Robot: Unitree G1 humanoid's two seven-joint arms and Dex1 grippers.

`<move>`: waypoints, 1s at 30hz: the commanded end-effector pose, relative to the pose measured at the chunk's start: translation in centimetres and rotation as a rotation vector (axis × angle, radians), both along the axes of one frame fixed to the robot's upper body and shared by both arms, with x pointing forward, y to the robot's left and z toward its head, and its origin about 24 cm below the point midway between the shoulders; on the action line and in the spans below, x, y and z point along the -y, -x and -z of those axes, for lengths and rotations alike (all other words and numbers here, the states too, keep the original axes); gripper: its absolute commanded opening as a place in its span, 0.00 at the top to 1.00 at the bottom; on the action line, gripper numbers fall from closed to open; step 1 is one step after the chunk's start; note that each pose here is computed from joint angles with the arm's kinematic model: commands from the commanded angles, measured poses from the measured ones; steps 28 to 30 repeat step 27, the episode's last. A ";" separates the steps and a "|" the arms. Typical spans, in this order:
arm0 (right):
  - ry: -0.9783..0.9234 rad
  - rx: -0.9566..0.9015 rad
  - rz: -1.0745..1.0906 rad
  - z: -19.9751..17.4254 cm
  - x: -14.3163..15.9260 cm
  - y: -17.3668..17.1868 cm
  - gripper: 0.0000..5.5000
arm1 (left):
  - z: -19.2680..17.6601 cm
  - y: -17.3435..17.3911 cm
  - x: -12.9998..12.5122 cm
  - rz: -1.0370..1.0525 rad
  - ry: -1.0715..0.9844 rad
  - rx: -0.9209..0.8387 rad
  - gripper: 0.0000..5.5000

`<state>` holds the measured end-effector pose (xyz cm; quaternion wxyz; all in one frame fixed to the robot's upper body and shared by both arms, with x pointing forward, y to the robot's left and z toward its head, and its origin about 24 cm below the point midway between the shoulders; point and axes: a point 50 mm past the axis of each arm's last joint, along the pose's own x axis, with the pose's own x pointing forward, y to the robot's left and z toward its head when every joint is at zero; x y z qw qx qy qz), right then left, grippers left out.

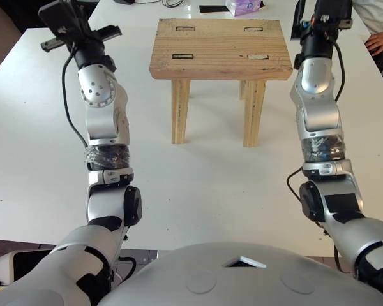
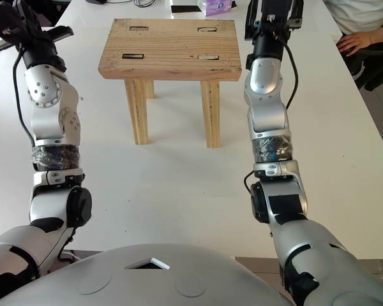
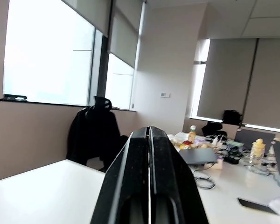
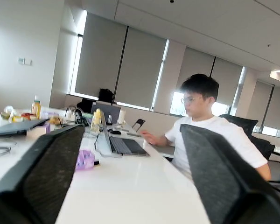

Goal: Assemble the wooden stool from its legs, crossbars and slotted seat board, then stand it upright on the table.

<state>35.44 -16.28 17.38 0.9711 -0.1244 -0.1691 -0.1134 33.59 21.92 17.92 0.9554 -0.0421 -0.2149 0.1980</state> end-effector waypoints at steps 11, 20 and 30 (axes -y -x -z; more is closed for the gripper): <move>-0.016 0.062 0.091 -1.5 -0.2 2.1 0.77 | -1.4 -0.8 0.9 0.106 -0.048 -0.036 1.00; 0.055 -0.011 0.067 0.3 1.0 2.4 1.00 | 0.2 0.4 0.6 0.072 -0.039 -0.090 1.00; 0.104 -0.002 0.066 -0.5 1.9 1.8 1.00 | 0.0 0.7 -0.1 0.013 0.030 -0.055 1.00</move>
